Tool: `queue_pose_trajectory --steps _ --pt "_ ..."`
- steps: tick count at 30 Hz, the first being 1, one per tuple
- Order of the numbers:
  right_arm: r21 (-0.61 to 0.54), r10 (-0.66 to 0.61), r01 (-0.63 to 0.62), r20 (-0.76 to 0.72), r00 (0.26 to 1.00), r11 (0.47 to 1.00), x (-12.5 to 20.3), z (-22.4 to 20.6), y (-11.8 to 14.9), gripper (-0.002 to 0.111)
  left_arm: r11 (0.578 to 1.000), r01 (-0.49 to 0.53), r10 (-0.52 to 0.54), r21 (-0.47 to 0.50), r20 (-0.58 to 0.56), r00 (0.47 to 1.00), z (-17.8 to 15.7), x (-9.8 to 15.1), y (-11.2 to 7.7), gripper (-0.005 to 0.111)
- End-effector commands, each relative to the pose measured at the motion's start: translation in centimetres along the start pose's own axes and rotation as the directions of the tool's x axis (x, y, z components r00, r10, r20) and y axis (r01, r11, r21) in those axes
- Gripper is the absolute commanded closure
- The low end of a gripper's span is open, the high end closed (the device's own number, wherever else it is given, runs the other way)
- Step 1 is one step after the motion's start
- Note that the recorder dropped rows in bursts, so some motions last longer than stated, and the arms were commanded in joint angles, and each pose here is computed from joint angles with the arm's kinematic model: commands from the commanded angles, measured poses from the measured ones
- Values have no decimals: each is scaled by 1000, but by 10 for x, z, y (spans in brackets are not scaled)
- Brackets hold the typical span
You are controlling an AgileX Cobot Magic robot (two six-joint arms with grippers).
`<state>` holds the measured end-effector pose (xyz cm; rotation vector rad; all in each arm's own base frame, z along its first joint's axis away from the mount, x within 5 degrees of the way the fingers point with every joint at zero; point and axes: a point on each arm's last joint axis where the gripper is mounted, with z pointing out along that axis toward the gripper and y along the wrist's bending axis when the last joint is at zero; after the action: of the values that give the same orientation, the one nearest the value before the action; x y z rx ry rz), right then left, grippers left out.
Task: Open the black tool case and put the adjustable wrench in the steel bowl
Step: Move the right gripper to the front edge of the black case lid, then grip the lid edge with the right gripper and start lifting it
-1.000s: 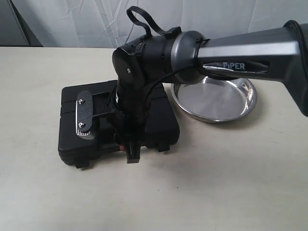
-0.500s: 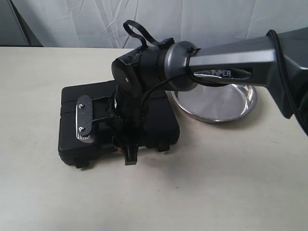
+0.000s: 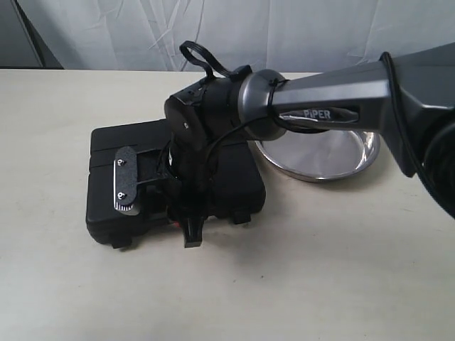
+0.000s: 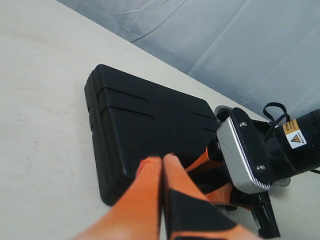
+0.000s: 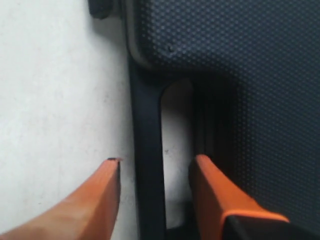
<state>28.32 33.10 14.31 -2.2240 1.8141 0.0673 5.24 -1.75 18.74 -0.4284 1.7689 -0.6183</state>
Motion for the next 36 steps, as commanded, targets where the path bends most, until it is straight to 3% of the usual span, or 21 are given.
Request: queue_pose_trajectory --steps 1,6,8,11,14,36 --pt "13 -7 7 8 1000 1000 -2 -2 -2 64 1000 -10 10 2 -4 1000 0 1 1 107" --pt "21 -8 8 12 1000 1000 -2 -2 -3 64 1000 -10 10 2 -4 1000 0 1 1 107" --pt "23 -8 8 13 1000 1000 -2 -2 -3 69 1000 -10 10 2 -4 1000 0 1 1 107" --pt "21 -9 9 10 1000 1000 -2 -2 -3 94 1000 -10 10 2 -4 1000 0 1 1 107" --pt "20 -9 9 9 1000 1000 -2 -2 -2 109 1000 -10 10 2 -4 1000 0 1 1 107" --pt "32 -35 35 0 999 999 -2 -24 -3 109 1000 -10 10 2 -4 1000 0 1 1 107"
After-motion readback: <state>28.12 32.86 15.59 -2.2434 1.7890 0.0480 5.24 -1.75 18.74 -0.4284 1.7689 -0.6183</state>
